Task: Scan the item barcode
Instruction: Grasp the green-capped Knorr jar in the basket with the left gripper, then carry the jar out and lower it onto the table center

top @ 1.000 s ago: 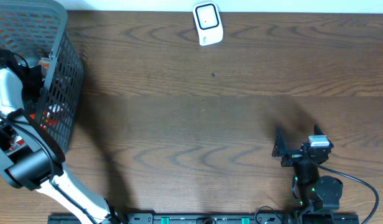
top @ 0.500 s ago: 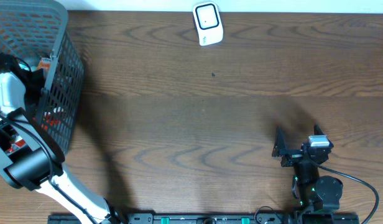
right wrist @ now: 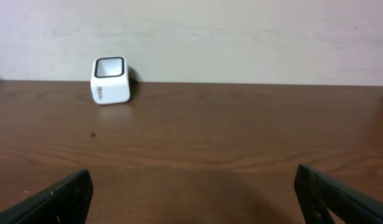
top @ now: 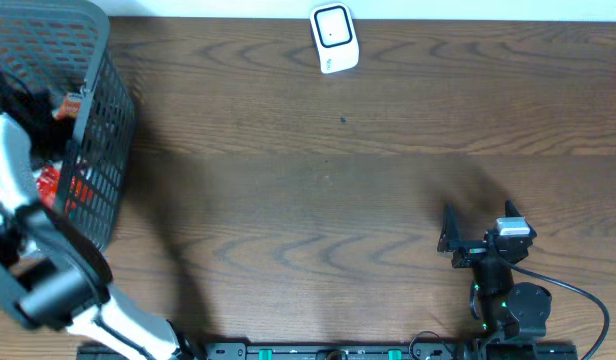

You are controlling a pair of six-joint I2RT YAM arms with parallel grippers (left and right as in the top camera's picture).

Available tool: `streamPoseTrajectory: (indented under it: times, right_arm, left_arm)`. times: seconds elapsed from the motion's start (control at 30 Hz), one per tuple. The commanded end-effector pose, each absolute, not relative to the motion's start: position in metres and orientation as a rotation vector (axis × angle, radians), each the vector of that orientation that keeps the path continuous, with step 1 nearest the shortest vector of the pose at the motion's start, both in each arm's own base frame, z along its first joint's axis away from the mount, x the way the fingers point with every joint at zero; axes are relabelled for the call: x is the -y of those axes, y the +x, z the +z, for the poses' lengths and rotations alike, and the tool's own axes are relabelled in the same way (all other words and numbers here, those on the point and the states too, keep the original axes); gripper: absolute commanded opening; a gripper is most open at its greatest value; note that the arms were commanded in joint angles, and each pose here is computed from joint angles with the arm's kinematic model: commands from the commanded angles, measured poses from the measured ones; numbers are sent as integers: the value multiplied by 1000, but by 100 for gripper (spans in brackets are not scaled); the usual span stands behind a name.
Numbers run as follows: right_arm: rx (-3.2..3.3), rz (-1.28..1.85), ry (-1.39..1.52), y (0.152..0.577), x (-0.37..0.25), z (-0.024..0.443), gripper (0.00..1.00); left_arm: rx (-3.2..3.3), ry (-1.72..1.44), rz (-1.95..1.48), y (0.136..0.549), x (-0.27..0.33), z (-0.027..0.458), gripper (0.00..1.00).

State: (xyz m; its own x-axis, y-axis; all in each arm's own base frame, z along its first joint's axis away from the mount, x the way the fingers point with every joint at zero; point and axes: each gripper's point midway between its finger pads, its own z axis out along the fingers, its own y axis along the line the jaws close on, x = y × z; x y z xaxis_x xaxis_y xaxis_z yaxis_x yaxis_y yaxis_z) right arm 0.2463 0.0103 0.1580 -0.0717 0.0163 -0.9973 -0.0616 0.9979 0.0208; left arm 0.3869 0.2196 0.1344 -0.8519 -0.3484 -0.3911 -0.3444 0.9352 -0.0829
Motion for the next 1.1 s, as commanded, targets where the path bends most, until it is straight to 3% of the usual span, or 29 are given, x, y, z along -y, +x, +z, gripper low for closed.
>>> streamPoseTrajectory:
  times: [0.0,0.3,0.5,0.73,1.07]
  right_arm:
    - [-1642,80,-30,246,-12,157,99]
    - [-1643,80,-29,246,-12,157,99]
    - [-1643,80,-29,246,-12,157,99]
    - [-1643,80,-29,246,-12,157,99]
    - [-1643,80,-29,246,-12,157,99]
  left_arm:
    - [-2399,-470,121,392,-224,247,52]
    - [-1941,-541,130,344,-183,406,53]
    - [-1911,-513,-47,323,-110,429,53]
    - [-2179,-305,-293,328,0,377,53]
    - [-2671,-15,-323,345,150,221,53]
